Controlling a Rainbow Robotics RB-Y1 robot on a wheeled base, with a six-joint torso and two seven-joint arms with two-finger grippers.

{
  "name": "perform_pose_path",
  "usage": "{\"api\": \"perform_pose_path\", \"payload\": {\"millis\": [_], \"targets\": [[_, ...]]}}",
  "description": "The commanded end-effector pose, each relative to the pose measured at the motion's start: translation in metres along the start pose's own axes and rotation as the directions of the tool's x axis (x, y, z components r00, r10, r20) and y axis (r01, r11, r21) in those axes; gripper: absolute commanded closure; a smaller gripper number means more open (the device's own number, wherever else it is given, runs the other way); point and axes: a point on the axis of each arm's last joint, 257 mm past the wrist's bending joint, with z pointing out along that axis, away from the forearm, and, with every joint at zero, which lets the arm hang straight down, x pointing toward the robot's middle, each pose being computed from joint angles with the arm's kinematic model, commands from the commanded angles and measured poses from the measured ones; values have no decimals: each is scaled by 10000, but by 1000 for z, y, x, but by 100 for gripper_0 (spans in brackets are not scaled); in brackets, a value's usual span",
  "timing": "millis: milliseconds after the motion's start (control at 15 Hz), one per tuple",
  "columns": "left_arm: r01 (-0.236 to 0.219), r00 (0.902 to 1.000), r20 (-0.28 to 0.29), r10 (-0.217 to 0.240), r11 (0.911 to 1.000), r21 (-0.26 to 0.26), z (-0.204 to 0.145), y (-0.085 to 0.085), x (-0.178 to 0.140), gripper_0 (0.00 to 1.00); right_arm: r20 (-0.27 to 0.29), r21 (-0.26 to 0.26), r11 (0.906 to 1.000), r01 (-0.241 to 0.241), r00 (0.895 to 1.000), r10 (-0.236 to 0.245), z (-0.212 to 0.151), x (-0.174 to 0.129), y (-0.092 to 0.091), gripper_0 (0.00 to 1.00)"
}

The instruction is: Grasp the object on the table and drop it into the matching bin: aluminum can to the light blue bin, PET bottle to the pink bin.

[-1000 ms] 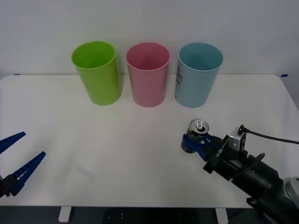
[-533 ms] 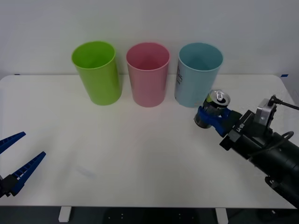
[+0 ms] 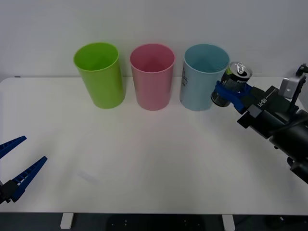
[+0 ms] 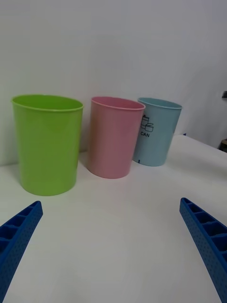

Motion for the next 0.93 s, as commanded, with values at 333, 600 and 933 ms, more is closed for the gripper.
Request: {"api": "perform_pose_path", "payload": {"millis": [333, 600, 933], "targets": [[0, 10000, 0, 0, 10000, 0, 0, 0, 0, 0, -210, 517, 9947, 883, 9960, -874, 56, -17, -70, 100], [0, 10000, 0, 0, 10000, 0, 0, 0, 0, 0, -478, 940, 9903, 1022, 9940, -981, 88, -16, -107, 100], [0, 10000, 0, 0, 10000, 0, 0, 0, 0, 0, -806, 1442, 9845, 993, 9928, -883, 124, -11, -140, 100]]}}
